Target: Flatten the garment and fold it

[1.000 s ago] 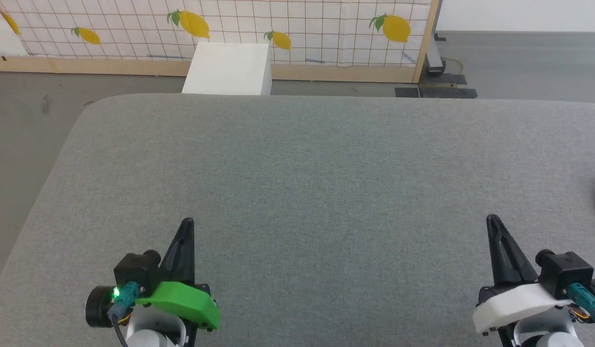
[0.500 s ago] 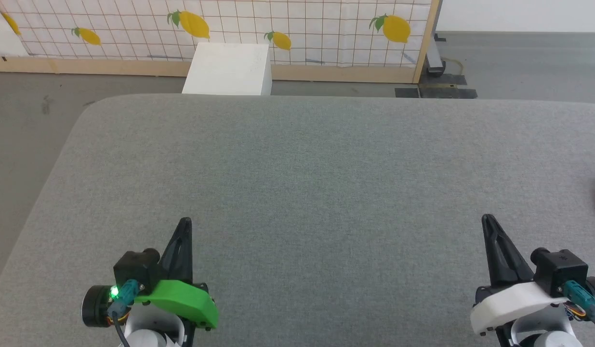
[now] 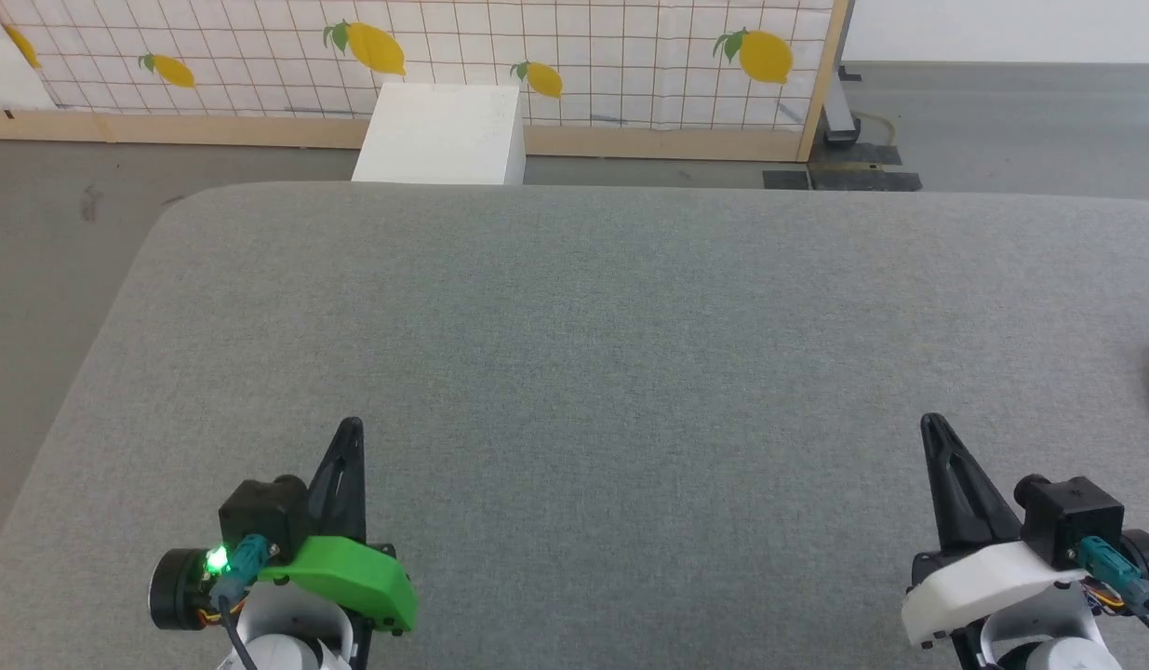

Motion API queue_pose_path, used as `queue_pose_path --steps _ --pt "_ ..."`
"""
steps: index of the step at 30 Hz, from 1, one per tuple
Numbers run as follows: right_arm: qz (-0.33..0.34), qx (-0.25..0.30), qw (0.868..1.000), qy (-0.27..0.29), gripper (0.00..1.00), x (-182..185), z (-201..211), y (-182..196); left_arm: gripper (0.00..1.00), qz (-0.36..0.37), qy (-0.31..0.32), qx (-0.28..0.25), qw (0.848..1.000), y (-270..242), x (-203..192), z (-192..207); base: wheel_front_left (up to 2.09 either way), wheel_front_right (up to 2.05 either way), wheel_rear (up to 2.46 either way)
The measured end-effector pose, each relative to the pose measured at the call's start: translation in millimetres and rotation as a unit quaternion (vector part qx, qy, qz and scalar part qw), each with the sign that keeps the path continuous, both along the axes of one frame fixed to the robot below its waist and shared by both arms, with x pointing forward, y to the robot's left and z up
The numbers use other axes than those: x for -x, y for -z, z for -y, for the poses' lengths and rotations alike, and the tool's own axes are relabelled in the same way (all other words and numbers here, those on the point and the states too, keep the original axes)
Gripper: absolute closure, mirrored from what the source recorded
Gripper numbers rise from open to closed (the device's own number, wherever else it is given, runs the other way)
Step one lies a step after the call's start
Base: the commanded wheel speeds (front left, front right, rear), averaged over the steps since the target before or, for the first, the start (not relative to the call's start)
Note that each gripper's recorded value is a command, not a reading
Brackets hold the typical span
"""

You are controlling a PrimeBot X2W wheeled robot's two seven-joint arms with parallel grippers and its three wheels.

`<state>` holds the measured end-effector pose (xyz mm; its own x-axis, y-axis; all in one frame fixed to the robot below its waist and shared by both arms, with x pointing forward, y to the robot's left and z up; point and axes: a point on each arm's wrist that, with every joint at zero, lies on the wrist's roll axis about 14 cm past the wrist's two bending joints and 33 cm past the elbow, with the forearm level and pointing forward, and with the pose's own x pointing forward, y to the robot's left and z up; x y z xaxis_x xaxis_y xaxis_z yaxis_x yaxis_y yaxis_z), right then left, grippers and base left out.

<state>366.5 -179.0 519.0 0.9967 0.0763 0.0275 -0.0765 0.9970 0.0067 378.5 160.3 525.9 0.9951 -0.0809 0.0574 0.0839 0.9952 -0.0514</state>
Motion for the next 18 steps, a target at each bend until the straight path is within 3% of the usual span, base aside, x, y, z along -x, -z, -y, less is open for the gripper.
queue_pose_path --steps 18 --pt "-0.01 0.01 1.0 -0.01 1.0 -0.5 -6.5 0.0 1.0 -0.009 -0.014 -0.015 1.0 -1.3 1.2 -6.2 0.0 0.0 0.0"
